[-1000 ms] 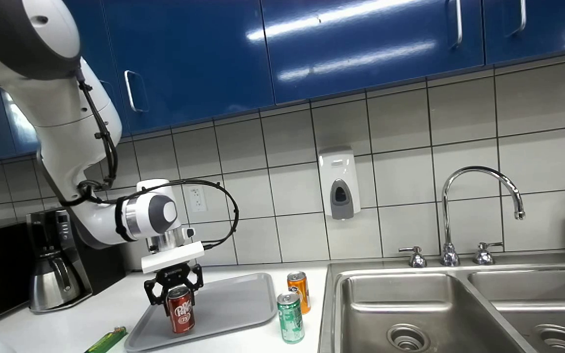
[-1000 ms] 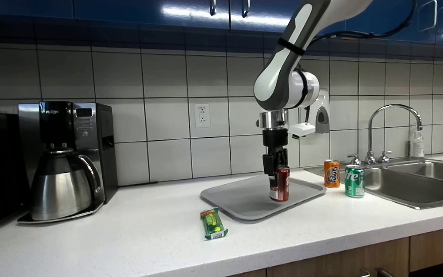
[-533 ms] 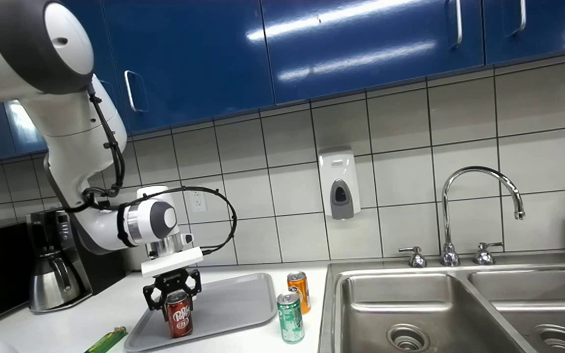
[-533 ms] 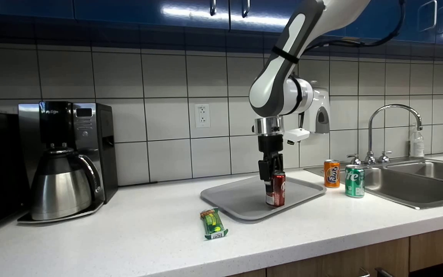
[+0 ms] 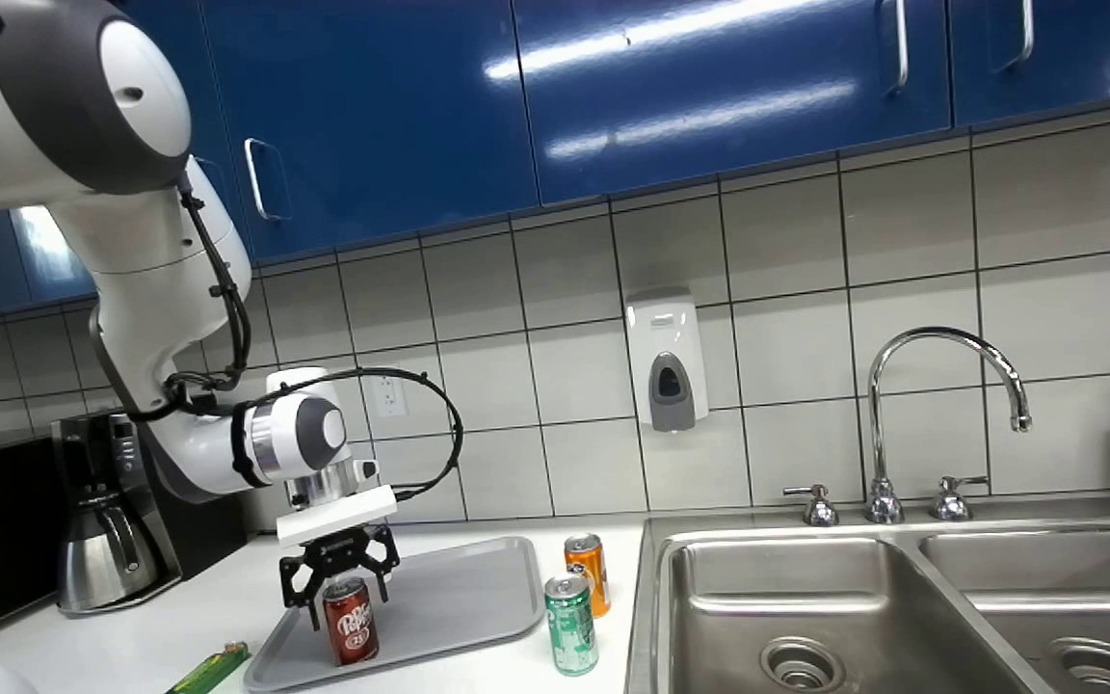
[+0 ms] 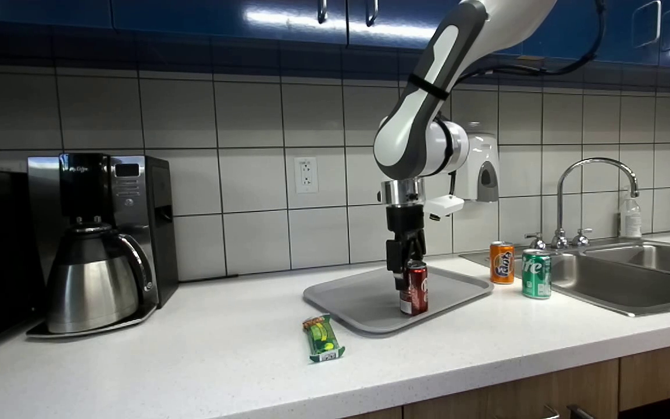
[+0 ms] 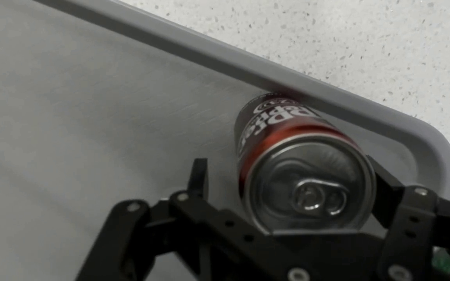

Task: Put the cans on the tray

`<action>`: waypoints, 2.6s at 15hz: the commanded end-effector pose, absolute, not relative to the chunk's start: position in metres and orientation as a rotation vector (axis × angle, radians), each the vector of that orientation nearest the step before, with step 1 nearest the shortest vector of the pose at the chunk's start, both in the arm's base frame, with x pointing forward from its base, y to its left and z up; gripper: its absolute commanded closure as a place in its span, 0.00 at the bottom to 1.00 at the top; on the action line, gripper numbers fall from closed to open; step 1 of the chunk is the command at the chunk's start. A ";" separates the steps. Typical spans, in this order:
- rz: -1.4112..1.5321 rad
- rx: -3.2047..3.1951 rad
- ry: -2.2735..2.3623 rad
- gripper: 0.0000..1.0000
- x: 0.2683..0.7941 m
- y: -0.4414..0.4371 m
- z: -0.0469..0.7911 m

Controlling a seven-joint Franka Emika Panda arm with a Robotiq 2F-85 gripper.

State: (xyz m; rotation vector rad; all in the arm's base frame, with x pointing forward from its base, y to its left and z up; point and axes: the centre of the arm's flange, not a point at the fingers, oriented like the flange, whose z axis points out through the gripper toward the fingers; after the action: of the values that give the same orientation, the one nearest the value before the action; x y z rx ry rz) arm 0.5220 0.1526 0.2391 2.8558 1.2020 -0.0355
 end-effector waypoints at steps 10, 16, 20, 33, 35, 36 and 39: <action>0.060 2.866 1.181 0.00 0.521 0.151 0.284; 0.132 2.911 1.154 0.00 0.518 0.150 0.315; 0.190 2.943 1.120 0.00 0.515 0.133 0.336; 0.257 3.007 0.861 0.00 0.512 0.010 0.382; 0.261 3.010 0.825 0.00 0.507 -0.006 0.390; 0.271 3.009 0.806 0.00 0.505 -0.014 0.393; 0.280 3.002 0.741 0.00 0.497 -0.038 0.402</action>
State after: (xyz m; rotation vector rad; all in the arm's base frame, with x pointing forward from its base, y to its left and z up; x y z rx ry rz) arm 0.5162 -0.0152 0.3865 3.0213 0.7556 0.2899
